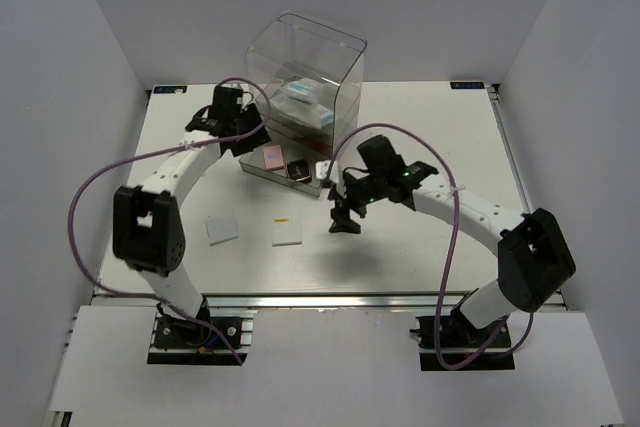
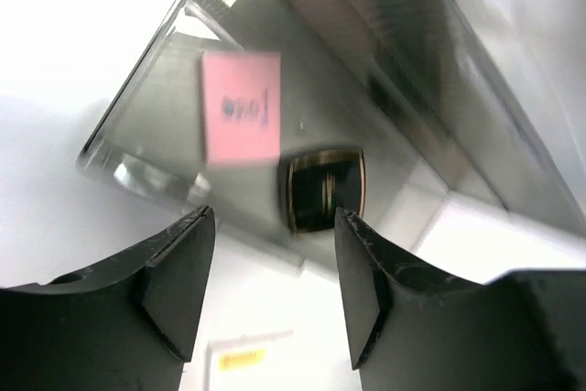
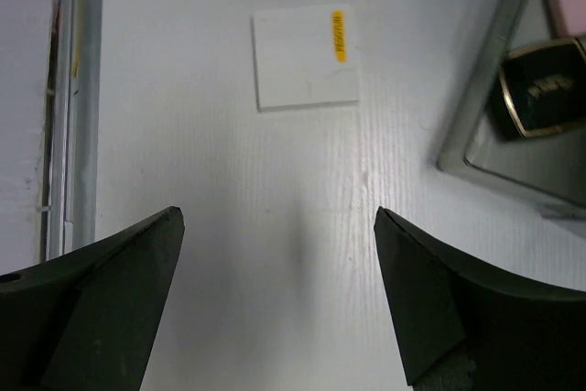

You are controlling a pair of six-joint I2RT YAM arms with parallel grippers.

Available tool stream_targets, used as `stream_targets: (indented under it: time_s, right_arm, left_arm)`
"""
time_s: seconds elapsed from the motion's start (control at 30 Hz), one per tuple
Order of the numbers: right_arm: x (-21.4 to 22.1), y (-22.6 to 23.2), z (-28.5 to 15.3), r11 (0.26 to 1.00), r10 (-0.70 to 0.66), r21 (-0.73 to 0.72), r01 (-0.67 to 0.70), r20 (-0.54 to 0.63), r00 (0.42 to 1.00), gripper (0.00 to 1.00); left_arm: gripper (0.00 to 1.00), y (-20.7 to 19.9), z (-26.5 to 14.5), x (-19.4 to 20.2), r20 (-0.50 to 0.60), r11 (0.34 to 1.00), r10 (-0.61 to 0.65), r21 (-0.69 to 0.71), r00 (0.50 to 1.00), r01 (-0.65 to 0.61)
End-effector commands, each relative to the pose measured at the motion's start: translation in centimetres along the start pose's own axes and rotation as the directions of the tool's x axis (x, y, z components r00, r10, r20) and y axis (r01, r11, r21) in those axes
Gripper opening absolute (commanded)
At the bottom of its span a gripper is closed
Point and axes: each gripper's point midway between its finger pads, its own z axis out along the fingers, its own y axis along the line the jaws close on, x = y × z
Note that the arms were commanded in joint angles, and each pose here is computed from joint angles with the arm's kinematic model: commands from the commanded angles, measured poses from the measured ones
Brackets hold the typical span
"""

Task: Organize the makeup

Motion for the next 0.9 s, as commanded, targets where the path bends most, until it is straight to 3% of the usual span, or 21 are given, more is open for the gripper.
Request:
stream_targets:
  time_s: [0.0, 0.03, 0.1, 0.13, 0.17, 0.2, 0.3, 0.47, 0.87]
  right_arm:
    - [-1.3, 0.8, 2.1, 0.978, -0.209, -0.024, 0.208, -0.023, 0.978, 0.89]
    - [-1.1, 0.8, 3.0, 0.976, -0.216, -0.029, 0.215, -0.033, 0.976, 0.89]
    - [-1.7, 1.3, 4.7, 0.976, -0.214, -0.037, 0.213, -0.039, 0.976, 0.89]
    - [-1.9, 1.5, 6.0, 0.976, -0.212, -0.055, 0.210, -0.049, 0.976, 0.89]
    - [-1.8, 1.2, 6.5, 0.977, -0.211, -0.044, 0.208, -0.073, 0.975, 0.89]
    - [-2.1, 1.0, 7.3, 0.981, -0.196, -0.026, 0.195, -0.076, 0.978, 0.89]
    - [-2.2, 0.4, 9.9, 0.982, -0.166, 0.065, 0.177, -0.149, 0.975, 0.89]
    - [-2.6, 1.3, 13.3, 0.991, -0.124, 0.029, 0.133, -0.213, 0.969, 0.89]
    - [0.7, 0.0, 16.2, 0.993, -0.099, 0.022, 0.114, -0.357, 0.929, 0.89]
  left_arm:
    - [0.64, 0.5, -7.8, -2.8, 0.151, 1.000, -0.016, 0.010, 0.988, 0.015]
    - [0.65, 2.0, -8.0, -1.1, 0.131, 0.999, -0.026, -0.018, 0.991, 0.029]
    - [0.74, 3.5, -11.5, -0.8, 0.190, 0.998, -0.046, -0.030, 0.981, 0.053]
    - [0.80, 5.0, -11.6, 1.0, 0.171, 0.995, -0.059, -0.068, 0.983, 0.071]
    - [0.93, 5.5, -13.9, 1.0, 0.222, 0.994, -0.069, -0.063, 0.973, 0.085]
    - [0.97, 6.7, -14.7, 1.8, 0.231, 0.990, -0.076, -0.101, 0.970, 0.102]
    - [0.98, 8.5, -17.0, 4.3, 0.250, 0.983, -0.105, -0.120, 0.963, 0.138]
    - [0.98, 10.1, -18.8, 7.5, 0.252, 0.971, -0.170, -0.124, 0.953, 0.206]
    - [0.98, 11.3, -21.0, 9.6, 0.285, 0.956, -0.228, -0.114, 0.931, 0.269]
